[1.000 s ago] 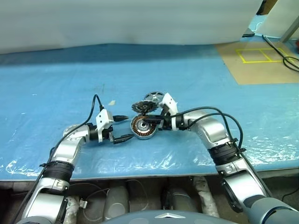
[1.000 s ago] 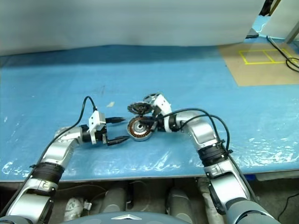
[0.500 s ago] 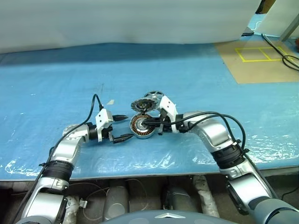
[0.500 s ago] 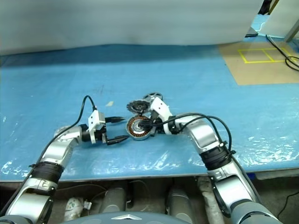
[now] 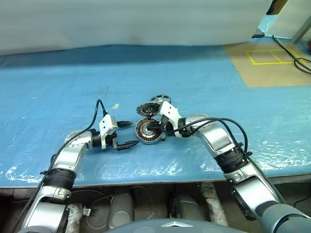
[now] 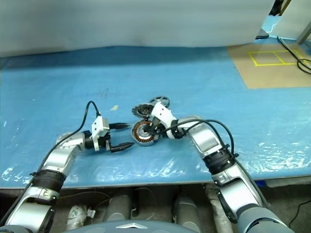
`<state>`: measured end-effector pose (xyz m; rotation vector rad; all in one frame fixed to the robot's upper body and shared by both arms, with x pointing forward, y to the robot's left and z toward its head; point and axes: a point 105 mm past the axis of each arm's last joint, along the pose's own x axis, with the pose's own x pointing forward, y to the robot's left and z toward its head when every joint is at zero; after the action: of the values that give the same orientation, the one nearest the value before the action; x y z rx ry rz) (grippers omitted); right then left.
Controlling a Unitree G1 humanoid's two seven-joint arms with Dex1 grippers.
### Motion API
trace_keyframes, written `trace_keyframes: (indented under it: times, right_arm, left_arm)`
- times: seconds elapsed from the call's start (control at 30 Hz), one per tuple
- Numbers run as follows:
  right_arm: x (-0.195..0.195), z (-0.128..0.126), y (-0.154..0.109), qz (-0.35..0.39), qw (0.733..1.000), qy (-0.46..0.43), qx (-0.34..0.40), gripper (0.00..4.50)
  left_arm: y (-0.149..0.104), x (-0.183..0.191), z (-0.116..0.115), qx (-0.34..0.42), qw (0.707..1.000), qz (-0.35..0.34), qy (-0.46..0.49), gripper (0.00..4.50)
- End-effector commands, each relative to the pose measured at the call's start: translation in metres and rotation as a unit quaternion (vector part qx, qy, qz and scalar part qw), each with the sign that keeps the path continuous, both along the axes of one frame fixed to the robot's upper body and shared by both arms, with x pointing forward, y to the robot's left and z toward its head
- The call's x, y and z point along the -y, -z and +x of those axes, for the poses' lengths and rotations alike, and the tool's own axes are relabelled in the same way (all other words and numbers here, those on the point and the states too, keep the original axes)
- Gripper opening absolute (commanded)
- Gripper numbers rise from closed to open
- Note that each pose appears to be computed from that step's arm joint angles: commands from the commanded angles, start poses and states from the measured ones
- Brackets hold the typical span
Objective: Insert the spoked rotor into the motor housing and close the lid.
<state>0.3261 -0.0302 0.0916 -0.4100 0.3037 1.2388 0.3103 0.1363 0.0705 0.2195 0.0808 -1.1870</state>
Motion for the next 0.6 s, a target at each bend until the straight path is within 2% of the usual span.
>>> trace_keyframes:
  times: [0.03,0.13,0.3,0.43,0.53,0.6]
  right_arm:
    - [-0.001,-0.001,0.000,-0.018,1.000,-0.011,0.017,0.03]
    - [0.001,0.003,0.002,-0.032,0.999,-0.006,0.026,0.03]
    - [0.009,0.002,0.020,-0.085,0.996,-0.003,0.027,0.03]
    - [0.018,-0.010,0.037,-0.100,0.994,-0.003,-0.048,0.03]
    - [0.026,-0.009,0.045,-0.115,0.991,0.023,-0.069,0.03]
    - [0.027,-0.010,0.046,-0.096,0.988,0.045,-0.111,0.03]
  left_arm:
    - [-0.010,0.000,0.001,0.021,1.000,-0.006,0.001,4.50]
    - [-0.010,0.001,0.001,0.021,1.000,-0.006,0.002,4.50]
    - [-0.008,0.003,-0.001,0.020,1.000,-0.006,0.007,4.50]
    - [-0.008,0.004,-0.001,0.021,1.000,-0.006,0.009,4.50]
    - [-0.009,0.004,-0.001,0.023,1.000,-0.006,0.010,4.50]
    - [-0.009,0.004,-0.001,0.024,1.000,-0.004,0.012,4.50]
